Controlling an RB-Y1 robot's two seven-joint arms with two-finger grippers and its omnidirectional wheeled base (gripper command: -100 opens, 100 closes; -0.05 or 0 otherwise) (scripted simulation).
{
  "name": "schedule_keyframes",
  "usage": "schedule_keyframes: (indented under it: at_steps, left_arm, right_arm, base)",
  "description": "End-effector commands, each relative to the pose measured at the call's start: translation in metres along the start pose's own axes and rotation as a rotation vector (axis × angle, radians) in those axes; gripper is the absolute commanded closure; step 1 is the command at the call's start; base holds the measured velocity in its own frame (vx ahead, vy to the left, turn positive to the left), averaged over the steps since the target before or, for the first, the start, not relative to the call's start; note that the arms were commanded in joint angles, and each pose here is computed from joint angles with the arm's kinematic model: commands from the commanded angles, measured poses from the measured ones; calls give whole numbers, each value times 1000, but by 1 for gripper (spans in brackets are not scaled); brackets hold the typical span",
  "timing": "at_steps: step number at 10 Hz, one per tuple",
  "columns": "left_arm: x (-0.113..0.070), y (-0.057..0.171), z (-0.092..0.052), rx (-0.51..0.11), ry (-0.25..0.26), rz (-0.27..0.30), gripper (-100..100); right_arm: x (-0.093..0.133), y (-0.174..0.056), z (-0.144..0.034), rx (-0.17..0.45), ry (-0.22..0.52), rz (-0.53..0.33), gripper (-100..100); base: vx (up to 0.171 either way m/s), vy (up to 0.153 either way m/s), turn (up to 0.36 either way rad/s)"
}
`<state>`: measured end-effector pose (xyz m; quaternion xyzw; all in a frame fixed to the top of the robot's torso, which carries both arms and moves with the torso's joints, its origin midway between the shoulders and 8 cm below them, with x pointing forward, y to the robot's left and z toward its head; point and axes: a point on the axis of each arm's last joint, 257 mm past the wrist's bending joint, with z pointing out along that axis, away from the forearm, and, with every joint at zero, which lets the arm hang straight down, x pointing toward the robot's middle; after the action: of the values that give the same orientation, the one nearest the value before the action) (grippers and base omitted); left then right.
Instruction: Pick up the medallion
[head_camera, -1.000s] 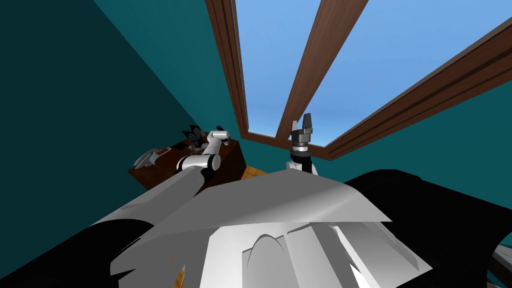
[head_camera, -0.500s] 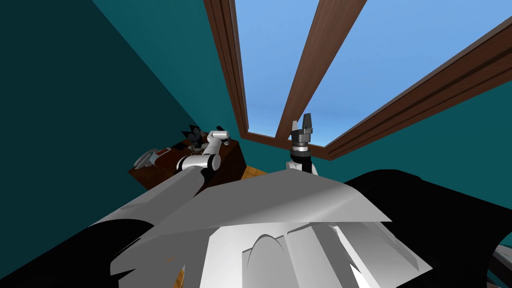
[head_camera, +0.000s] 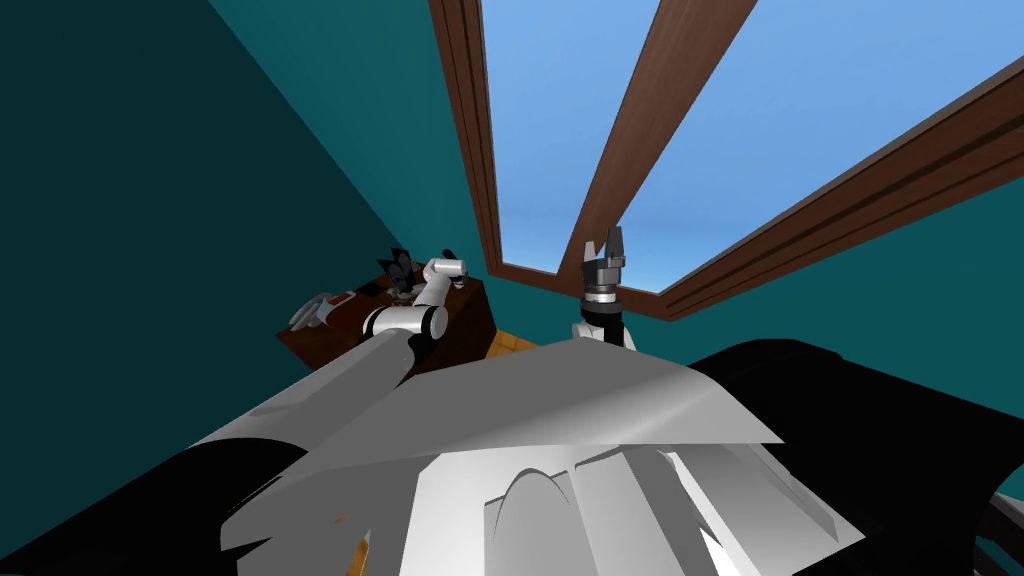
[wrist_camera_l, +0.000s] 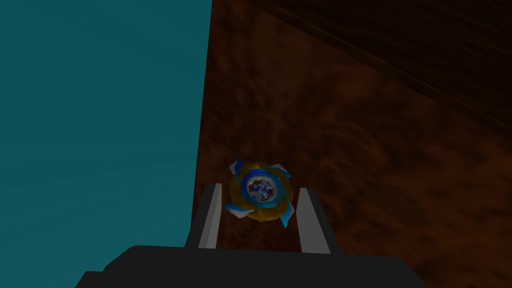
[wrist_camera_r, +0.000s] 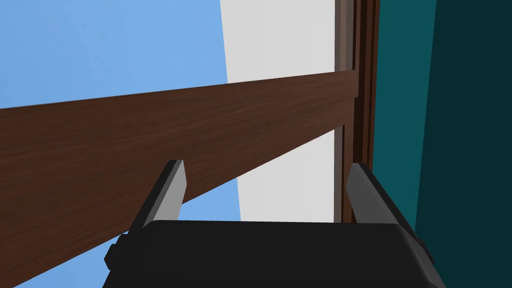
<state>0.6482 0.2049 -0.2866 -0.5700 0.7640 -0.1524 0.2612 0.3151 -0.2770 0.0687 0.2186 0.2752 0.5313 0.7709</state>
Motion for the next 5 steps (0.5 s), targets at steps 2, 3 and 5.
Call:
schedule_keyframes:
  at_steps: [2,3,5]
  left_arm:
    - [23,-12,-9,7,5,7,100]
    - [24,-10,-7,2,6,8,100]
    - [23,-10,-8,2,6,7,0]
  right_arm:
    - [0,0,0,0,0,0,0]
    - [0,0,0,0,0,0,0]
    - [0,0,0,0,0,0,0]
  base:
    - [-6,75,58]
    - [-5,30,-11]
    - [-1,4,-2]
